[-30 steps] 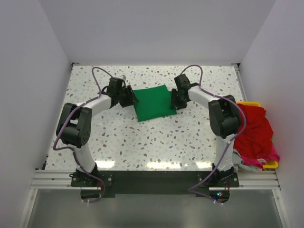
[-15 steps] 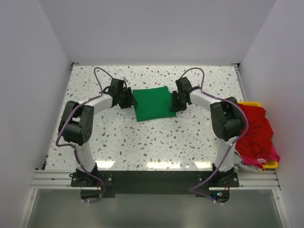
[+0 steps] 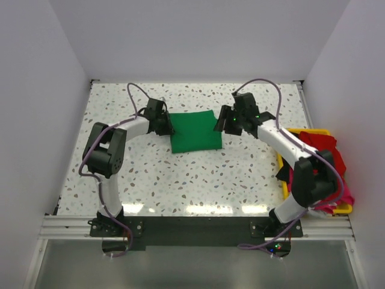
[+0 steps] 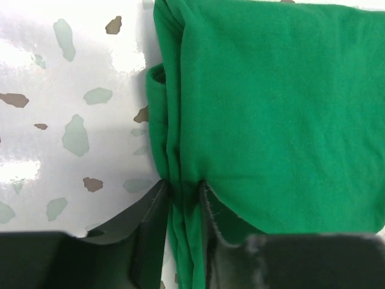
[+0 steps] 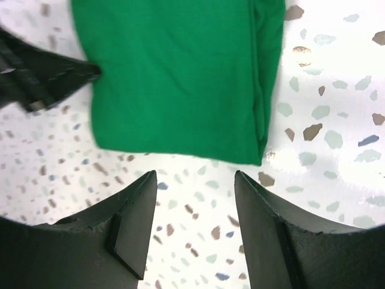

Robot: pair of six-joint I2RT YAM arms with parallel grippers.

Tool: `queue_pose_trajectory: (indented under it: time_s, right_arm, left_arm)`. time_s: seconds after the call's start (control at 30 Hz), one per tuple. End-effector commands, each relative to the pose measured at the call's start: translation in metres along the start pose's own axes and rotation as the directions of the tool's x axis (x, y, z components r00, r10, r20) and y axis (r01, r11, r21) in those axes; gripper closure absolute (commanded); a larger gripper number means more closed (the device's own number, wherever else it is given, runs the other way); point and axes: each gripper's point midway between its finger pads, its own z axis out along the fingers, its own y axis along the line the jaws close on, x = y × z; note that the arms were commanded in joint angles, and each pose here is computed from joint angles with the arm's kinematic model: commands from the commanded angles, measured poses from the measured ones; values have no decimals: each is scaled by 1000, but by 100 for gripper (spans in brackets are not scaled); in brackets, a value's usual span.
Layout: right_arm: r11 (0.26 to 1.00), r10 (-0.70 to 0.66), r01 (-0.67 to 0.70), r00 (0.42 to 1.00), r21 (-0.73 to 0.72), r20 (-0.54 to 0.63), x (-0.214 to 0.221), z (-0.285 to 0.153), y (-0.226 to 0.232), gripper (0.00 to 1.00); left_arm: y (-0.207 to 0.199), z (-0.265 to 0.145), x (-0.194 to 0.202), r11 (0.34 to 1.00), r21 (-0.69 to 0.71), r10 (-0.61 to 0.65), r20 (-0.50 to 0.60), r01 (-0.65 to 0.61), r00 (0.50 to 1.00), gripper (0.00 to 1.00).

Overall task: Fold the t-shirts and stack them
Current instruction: Neatly place the folded tshirt to the corner

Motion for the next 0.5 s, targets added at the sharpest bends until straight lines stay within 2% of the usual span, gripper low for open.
queue_pose_trajectory:
  time_s: [0.0, 0.2, 0.33, 0.47]
  right_arm:
    - [993, 29, -18, 995, -113, 98, -13, -45, 26, 42]
    - [990, 27, -8, 990, -139, 137, 5, -84, 23, 42]
    - [989, 8, 14, 989, -147, 150, 20, -107, 16, 42]
    - [985, -17, 44, 987, -168, 161, 38, -127, 11, 41]
  left_arm:
    - [3, 7, -5, 998, -48, 38, 15, -37, 999, 72]
    - [28, 0, -26, 973, -223, 70, 70, -53, 995, 100]
    - [59, -9, -46, 906, -412, 144, 74, -101, 987, 100]
    - [87, -28, -88, 800, -588, 240, 121, -125, 963, 100]
